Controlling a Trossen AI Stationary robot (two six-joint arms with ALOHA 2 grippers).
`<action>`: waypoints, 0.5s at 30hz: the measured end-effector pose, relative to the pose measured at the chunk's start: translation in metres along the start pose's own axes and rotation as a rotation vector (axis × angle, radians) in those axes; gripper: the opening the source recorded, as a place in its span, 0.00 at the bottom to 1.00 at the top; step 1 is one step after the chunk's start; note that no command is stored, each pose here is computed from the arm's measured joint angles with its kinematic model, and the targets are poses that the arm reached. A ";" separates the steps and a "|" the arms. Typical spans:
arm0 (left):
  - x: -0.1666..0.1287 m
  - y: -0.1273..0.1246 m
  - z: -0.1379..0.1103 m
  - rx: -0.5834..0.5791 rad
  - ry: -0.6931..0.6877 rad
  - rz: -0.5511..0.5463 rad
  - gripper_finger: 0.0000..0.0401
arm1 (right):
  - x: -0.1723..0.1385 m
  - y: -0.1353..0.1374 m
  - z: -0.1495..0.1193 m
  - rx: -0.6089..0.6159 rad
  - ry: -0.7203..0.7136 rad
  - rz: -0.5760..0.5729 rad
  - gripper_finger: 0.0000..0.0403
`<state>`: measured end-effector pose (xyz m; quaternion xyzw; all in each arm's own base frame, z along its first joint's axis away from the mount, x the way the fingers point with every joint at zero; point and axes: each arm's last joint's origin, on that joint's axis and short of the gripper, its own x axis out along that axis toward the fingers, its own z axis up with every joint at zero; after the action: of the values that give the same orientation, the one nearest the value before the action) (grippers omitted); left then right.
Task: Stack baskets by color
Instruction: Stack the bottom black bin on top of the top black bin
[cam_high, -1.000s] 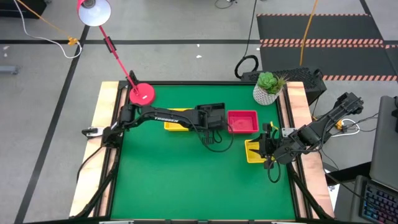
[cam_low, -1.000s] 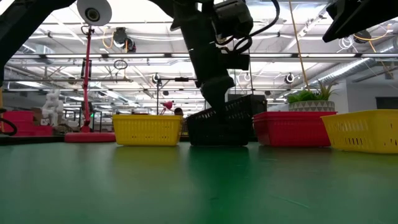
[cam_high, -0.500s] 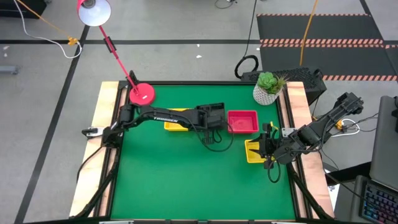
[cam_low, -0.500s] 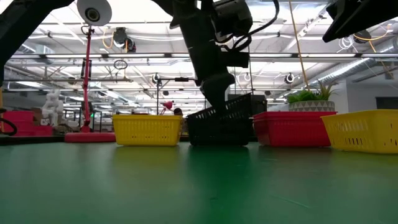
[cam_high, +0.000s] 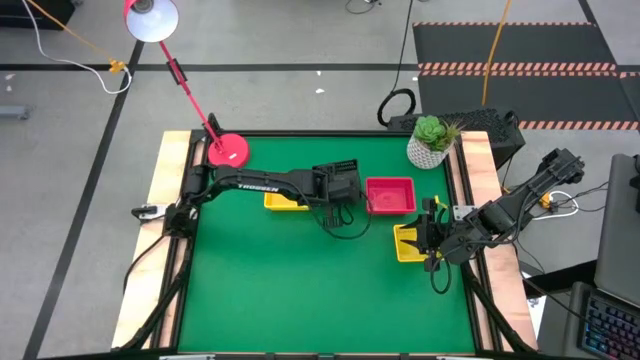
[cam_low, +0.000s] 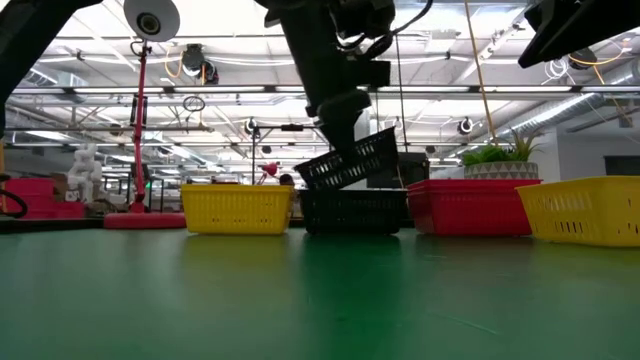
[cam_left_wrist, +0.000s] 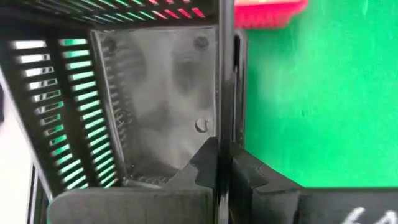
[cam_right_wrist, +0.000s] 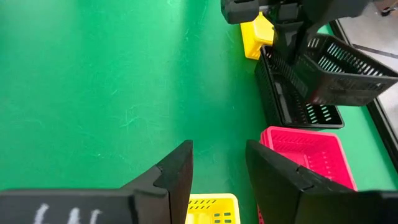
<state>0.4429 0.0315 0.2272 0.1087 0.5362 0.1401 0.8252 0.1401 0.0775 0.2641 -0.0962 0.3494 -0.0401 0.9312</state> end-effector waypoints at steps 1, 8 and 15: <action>0.000 0.001 0.001 -0.005 -0.005 -0.001 0.05 | 0.000 0.000 0.000 0.000 -0.001 -0.001 0.36; -0.002 0.010 0.002 -0.059 0.004 -0.042 0.02 | 0.000 0.000 0.001 0.000 -0.005 -0.002 0.36; 0.002 0.020 0.000 -0.096 0.021 -0.049 0.07 | 0.000 0.000 0.001 0.001 -0.006 -0.002 0.36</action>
<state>0.4411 0.0504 0.2322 0.0541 0.5400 0.1465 0.8271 0.1405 0.0776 0.2645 -0.0960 0.3464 -0.0409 0.9323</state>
